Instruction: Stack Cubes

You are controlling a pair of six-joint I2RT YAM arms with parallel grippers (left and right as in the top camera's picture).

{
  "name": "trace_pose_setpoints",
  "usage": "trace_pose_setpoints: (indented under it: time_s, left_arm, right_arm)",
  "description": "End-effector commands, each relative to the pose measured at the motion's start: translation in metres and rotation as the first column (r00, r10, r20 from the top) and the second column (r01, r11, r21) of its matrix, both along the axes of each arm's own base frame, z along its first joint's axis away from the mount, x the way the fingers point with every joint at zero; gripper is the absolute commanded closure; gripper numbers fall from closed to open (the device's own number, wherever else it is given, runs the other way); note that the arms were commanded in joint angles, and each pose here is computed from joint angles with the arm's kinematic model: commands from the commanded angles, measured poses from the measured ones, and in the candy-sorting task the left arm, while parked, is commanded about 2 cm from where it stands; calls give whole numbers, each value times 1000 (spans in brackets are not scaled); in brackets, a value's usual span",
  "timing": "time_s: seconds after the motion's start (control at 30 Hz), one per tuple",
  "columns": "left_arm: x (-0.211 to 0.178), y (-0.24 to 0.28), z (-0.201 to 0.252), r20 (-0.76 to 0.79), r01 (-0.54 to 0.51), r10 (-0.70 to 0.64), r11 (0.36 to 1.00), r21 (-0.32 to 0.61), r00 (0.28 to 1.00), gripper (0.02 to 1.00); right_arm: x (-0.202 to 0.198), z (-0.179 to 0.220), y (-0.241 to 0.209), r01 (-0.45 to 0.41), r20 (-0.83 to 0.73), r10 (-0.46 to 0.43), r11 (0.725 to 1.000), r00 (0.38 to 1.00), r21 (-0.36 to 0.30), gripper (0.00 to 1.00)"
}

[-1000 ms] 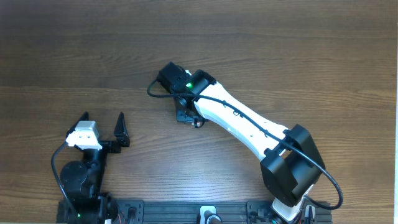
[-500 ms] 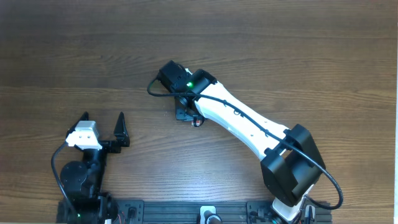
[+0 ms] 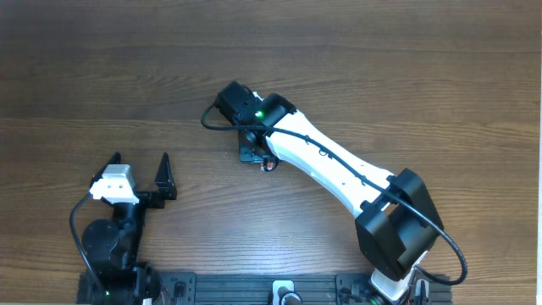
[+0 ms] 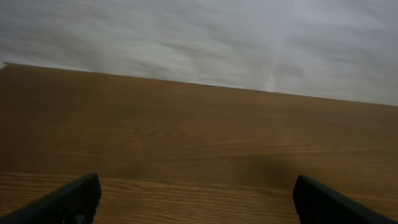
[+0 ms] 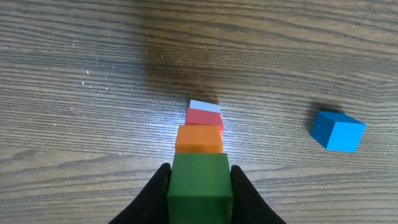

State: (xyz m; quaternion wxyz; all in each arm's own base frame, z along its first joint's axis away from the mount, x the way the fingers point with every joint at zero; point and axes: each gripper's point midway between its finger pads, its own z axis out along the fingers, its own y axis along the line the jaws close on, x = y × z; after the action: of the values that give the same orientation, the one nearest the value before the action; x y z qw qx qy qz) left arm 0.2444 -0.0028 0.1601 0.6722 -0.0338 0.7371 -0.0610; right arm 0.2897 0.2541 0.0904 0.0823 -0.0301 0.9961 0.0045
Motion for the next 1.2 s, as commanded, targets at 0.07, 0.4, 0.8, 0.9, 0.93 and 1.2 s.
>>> trace_pose_setpoints:
  time_s: [0.07, 0.4, 0.8, 0.9, 0.93, 1.2]
  left_arm:
    - [0, -3, -1, 5, 18, -18, 1000, 14, 1000, 18]
    - [0, -3, -1, 5, 18, -18, 1000, 14, 1000, 20]
    - [0, -3, -1, 5, 18, -18, 1000, 14, 1000, 20]
    - [0, -3, -1, 5, 18, -18, 1000, 14, 1000, 20]
    - [0, -3, -1, 5, 18, -18, 1000, 14, 1000, 20]
    - [0, -3, -1, 5, 18, -18, 1000, 14, 1000, 18]
  right_arm:
    - [6, -3, 3, 1, -3, -1, 1000, 1000, 4, 991]
    - [6, -5, 3, 1, -5, -1, 1000, 1000, 2, 976]
    - [6, -9, 3, 2, -13, -2, 1000, 1000, -6, 827]
    - [6, -9, 3, 1, -12, -1, 1000, 1000, -5, 801]
    - [6, -10, 3, 2, -12, -2, 1000, 1000, -5, 781]
    - [6, -10, 4, 1, -12, -1, 1000, 1000, -5, 682]
